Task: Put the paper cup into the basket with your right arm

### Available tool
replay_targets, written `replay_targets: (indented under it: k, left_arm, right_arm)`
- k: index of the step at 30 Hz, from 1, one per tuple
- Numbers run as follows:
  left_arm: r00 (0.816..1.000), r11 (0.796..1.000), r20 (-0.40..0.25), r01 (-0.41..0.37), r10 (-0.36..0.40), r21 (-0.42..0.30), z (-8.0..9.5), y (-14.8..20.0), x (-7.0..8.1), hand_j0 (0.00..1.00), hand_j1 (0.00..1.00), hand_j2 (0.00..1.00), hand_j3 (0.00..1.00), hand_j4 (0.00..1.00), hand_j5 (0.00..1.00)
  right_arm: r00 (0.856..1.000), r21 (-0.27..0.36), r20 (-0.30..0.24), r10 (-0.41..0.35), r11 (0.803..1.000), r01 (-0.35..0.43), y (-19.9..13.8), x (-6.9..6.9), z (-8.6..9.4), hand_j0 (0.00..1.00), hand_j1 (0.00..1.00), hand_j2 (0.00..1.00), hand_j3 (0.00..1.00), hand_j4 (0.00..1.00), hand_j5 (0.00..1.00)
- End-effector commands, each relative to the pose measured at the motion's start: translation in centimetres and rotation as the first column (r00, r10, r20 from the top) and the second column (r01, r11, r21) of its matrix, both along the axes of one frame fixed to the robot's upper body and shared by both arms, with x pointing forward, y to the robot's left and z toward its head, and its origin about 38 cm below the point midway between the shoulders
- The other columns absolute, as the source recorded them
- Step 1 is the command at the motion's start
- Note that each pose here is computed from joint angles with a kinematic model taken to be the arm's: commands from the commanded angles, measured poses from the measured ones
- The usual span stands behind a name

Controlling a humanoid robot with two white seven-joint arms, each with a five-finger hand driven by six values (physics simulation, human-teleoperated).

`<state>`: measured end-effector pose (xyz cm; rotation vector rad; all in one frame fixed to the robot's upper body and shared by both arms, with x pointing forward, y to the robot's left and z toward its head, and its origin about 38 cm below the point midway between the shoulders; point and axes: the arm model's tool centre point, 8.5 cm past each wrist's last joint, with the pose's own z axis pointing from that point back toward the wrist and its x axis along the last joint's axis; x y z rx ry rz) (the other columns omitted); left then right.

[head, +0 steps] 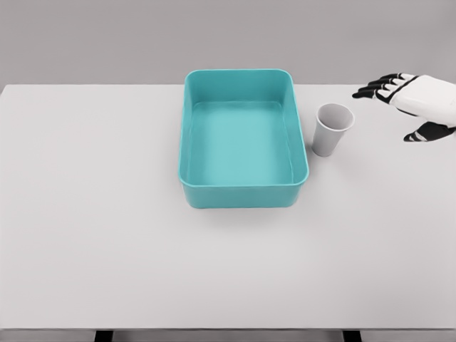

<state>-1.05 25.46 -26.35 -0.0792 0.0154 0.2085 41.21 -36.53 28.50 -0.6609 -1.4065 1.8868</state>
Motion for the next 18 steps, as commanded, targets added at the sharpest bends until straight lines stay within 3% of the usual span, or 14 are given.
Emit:
replay_targets:
  k: [1, 4, 6, 7, 8, 9, 10, 11, 12, 15, 18]
  left_arm:
    - [1.000, 1.000, 0.000, 0.000, 0.000, 0.000, 0.0, 0.0, 0.0, 1.00, 1.00, 1.00, 1.00, 1.00, 1.00]
    - [1.000, 1.000, 0.000, 0.000, 0.000, 0.000, 0.0, 0.0, 0.0, 1.00, 1.00, 1.00, 1.00, 1.00, 1.00]
    - [1.000, 1.000, 0.000, 0.000, 0.000, 0.000, 0.0, 0.0, 0.0, 1.00, 1.00, 1.00, 1.00, 1.00, 1.00]
    - [1.000, 1.000, 0.000, 0.000, 0.000, 0.000, 0.0, 0.0, 0.0, 1.00, 1.00, 1.00, 1.00, 1.00, 1.00]
    - [1.000, 1.000, 0.000, 0.000, 0.000, 0.000, 0.0, 0.0, 0.0, 1.00, 1.00, 1.00, 1.00, 1.00, 1.00]
    - [1.000, 1.000, 0.000, 0.000, 0.000, 0.000, 0.0, 0.0, 0.0, 1.00, 1.00, 1.00, 1.00, 1.00, 1.00]
    - [1.000, 1.000, 0.000, 0.000, 0.000, 0.000, 0.0, 0.0, 0.0, 1.00, 1.00, 1.00, 1.00, 1.00, 1.00]
    - [1.000, 1.000, 0.000, 0.000, 0.000, 0.000, 0.0, 0.0, 0.0, 1.00, 1.00, 1.00, 1.00, 1.00, 1.00]
    - [1.000, 1.000, -0.002, 0.000, 0.000, 0.000, 0.0, 0.0, -0.1, 1.00, 1.00, 1.00, 1.00, 1.00, 1.00]
    - [1.000, 1.000, 0.000, 0.000, 0.000, 0.000, 0.0, 0.0, 0.0, 1.00, 1.00, 1.00, 1.00, 1.00, 1.00]
    - [1.000, 1.000, 0.000, 0.000, 0.000, 0.001, 0.0, 0.0, 0.0, 1.00, 1.00, 1.00, 1.00, 1.00, 1.00]
  right_arm:
    - [1.000, -0.001, 0.008, -0.003, 1.000, 0.003, 0.2, 0.0, 0.2, 1.00, 1.00, 1.00, 1.00, 1.00, 1.00]
    - [1.000, 0.007, 0.006, 0.003, 1.000, -0.003, 0.6, 0.0, 0.0, 1.00, 1.00, 1.00, 1.00, 1.00, 1.00]
    - [1.000, 0.047, -0.008, -0.021, 0.999, 0.021, 0.4, 0.5, -0.3, 1.00, 1.00, 1.00, 1.00, 1.00, 1.00]
    - [0.994, 0.118, -0.071, -0.088, 0.988, 0.096, -1.1, 1.2, -0.6, 1.00, 1.00, 1.00, 1.00, 1.00, 1.00]
    - [0.983, 0.163, -0.145, -0.109, 0.978, 0.133, -2.0, 1.5, -1.2, 1.00, 1.00, 1.00, 1.00, 1.00, 1.00]
    - [0.951, 0.343, -0.289, -0.112, 0.915, 0.212, -4.4, 2.3, -2.0, 1.00, 1.00, 1.00, 1.00, 1.00, 1.00]
    - [0.936, 0.500, -0.334, -0.110, 0.821, 0.275, -6.3, 2.8, -2.2, 1.00, 1.00, 1.00, 1.00, 1.00, 1.00]
    - [0.925, 0.582, -0.366, -0.103, 0.750, 0.314, -7.4, 3.1, -2.8, 1.00, 1.00, 1.00, 1.00, 1.00, 1.00]
    - [0.918, 0.678, -0.390, -0.076, 0.651, 0.342, -8.0, 3.5, -3.4, 1.00, 1.00, 1.00, 1.00, 1.00, 1.00]
    - [0.911, 0.812, -0.408, -0.063, 0.430, 0.394, -9.2, 4.8, -5.5, 1.00, 1.00, 1.00, 1.00, 1.00, 1.00]
    - [0.888, 0.818, -0.458, -0.042, 0.371, 0.440, -7.8, 5.5, -8.9, 1.00, 1.00, 1.00, 1.00, 1.00, 1.00]
